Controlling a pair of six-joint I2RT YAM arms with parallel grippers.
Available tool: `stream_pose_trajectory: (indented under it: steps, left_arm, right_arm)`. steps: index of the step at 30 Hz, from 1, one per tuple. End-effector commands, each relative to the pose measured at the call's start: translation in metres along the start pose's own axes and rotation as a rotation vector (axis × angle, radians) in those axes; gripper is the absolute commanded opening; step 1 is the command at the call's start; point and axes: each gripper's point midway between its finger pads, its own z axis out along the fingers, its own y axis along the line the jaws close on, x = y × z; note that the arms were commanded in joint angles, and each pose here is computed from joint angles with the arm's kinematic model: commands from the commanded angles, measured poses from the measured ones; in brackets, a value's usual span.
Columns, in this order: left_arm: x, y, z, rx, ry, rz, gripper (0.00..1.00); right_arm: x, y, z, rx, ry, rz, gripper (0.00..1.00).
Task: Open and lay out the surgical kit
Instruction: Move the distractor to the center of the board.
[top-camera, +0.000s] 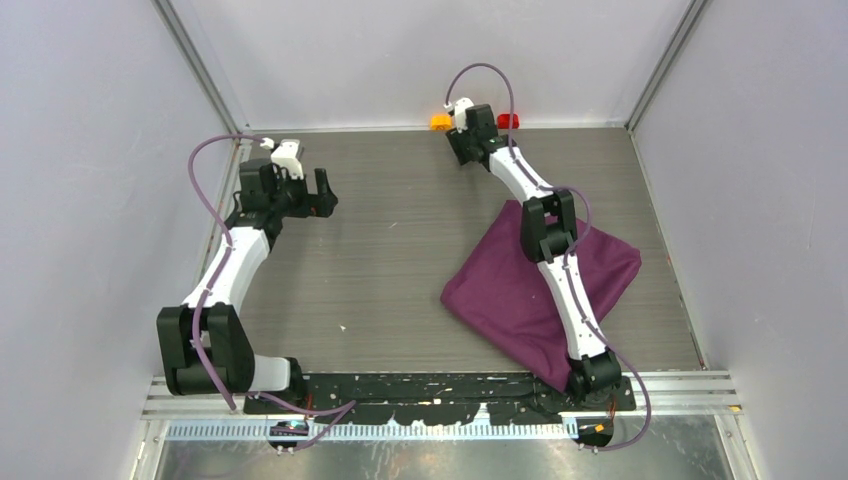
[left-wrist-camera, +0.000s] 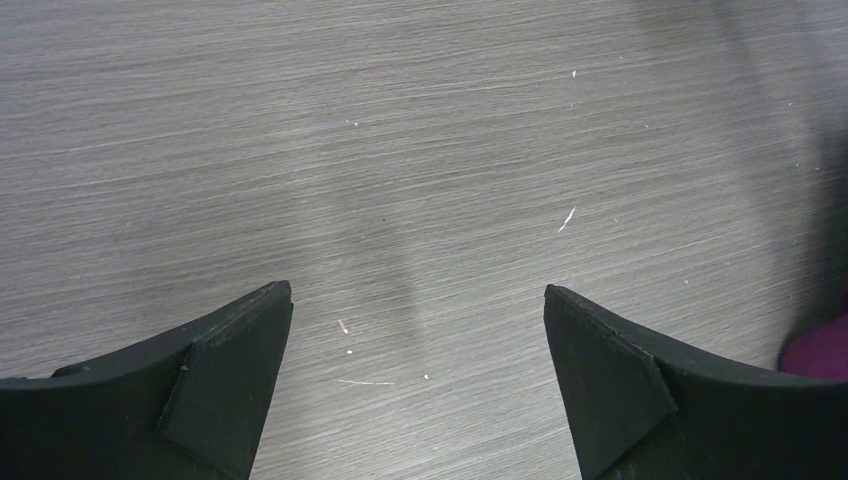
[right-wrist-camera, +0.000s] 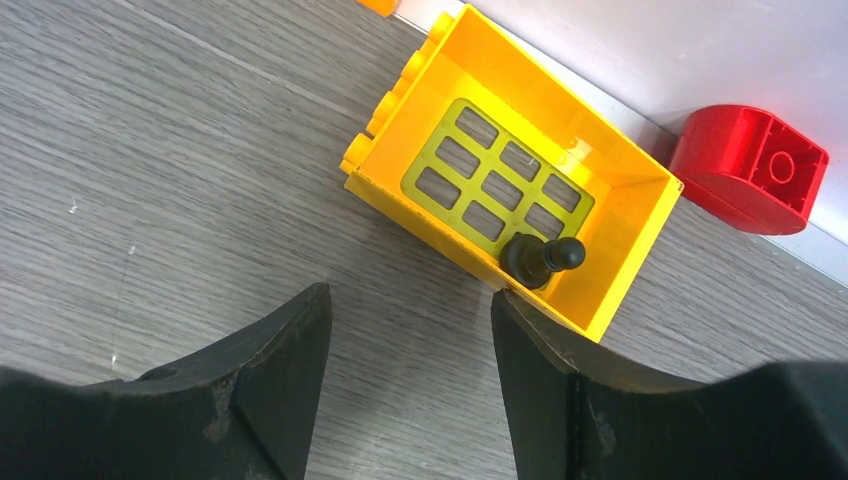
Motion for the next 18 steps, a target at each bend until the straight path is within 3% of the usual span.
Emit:
stream_pose_trajectory:
  steps: [1,7,12,14,18]
  left_arm:
    - [-0.025,-0.001,-0.003,-0.003,-0.069,0.043,1.00]
    - [-0.026,-0.002,-0.005,-0.004,-0.074,0.041,1.00]
    - [-0.029,-0.005,-0.008,0.009,-0.080,0.037,1.00]
    - [-0.027,-0.017,-0.009,0.072,-0.063,0.076,1.00]
    - [-0.011,-0.066,-0.012,0.224,0.015,0.275,1.00]
  right_arm:
    - [0.010,-0.008,-0.011,0.017,0.056,0.002,0.65]
    - [-0.006,-0.017,-0.021,0.046,0.034,0.004,0.66]
    - [-0.034,-0.023,-0.058,0.032,0.009,0.037,0.71]
    - [-0.043,-0.024,-0.080,0.015,0.005,0.042,0.83]
    - [-0.057,-0.027,-0.135,-0.018,-0.014,0.029,0.85]
